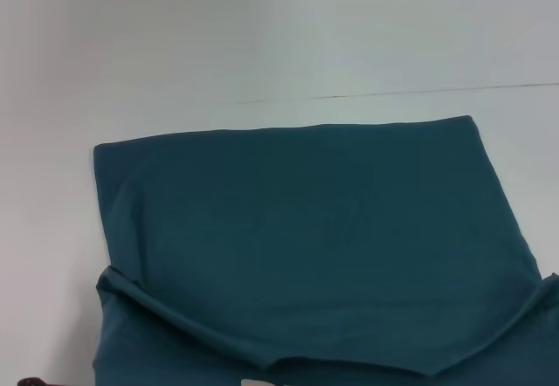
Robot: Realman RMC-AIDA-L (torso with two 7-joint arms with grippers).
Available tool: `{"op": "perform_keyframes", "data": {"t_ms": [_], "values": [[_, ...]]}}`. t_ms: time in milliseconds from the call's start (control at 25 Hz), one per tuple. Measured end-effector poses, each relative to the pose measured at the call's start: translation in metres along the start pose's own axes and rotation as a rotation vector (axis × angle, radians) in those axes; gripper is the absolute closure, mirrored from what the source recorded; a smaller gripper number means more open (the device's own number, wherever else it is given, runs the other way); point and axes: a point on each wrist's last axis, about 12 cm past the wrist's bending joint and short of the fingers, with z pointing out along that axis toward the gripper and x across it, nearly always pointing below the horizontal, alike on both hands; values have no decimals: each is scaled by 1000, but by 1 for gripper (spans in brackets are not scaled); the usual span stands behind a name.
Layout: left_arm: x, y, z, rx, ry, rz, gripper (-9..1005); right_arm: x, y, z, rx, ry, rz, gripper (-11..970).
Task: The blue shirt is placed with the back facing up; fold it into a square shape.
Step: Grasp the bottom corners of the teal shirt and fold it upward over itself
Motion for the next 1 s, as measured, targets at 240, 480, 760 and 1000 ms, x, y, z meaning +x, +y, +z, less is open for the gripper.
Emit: {"op": "perform_keyframes", "data": {"t_ms": [240,480,760,1000], "values": [[-10,4,-4,-17,-35,3,992,-16,-3,-2,3,-56,-16,905],[-52,18,-4,-68,-157,28,993,-75,-13,21,1,-111,-83,904],[-112,44,22,-200,-250,20,993,-160,-23,79,55,-165,-160,902],[-144,64,44,-335,-355,-2,992,-208,-28,132,201,-203,-261,900]]}}
